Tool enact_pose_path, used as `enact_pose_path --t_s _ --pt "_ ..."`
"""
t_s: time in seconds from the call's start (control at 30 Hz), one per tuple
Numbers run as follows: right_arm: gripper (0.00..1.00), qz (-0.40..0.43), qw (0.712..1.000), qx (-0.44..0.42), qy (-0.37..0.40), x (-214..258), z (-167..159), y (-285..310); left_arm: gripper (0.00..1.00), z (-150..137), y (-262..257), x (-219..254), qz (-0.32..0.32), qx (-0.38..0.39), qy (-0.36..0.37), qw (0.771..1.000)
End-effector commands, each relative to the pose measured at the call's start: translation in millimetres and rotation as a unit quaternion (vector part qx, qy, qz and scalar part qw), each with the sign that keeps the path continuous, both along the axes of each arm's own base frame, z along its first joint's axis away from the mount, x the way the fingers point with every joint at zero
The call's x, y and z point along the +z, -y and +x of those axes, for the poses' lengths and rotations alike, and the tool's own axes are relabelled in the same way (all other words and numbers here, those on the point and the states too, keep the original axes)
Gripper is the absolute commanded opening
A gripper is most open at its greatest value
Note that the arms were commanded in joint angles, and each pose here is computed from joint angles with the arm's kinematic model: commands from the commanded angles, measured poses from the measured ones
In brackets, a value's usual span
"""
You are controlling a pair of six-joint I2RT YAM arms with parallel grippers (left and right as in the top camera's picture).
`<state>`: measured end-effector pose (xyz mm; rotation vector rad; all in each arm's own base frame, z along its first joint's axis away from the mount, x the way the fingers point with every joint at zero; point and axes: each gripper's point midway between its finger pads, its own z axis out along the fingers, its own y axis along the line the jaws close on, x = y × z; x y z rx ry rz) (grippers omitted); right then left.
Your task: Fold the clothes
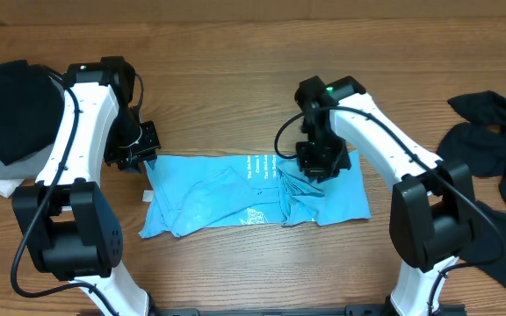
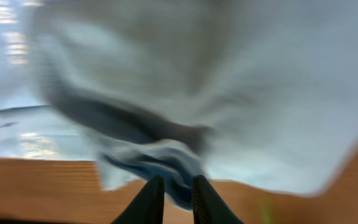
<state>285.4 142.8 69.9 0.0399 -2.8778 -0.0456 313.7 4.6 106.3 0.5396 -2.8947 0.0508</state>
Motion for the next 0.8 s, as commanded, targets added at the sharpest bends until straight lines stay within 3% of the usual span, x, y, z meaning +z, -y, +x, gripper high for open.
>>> enact_pose_path --t_s 0.0,0.07,0.23,0.3,0.4,0.53,0.77 --pt "0.21 -0.063 0.997 -0.051 0.016 6 5 33 0.29 5 0 7 -0.005 0.001 0.014 1.000" --pt "0.23 -0.043 0.998 -0.037 0.008 7 4 30 0.29 5 0 7 -0.004 0.001 0.015 1.000" --pt "0.30 0.103 0.995 0.019 -0.005 11 0 -21 0.30 8 0 6 -0.004 0.001 0.021 1.000" --pt "0.37 0.116 0.993 0.027 0.004 11 2 -32 0.29 8 0 6 -0.005 0.001 0.021 1.000" --pt "0.51 0.116 0.992 0.052 0.016 8 1 -46 0.30 7 0 7 -0.004 0.001 0.019 1.000" --pt "0.60 0.058 0.997 0.039 0.029 -4 5 -42 0.30 7 0 7 -0.004 0.001 0.019 1.000" --pt "0.61 0.042 0.999 0.028 0.014 -29 9 -43 0.30 7 0 7 -0.004 0.001 0.019 1.000"
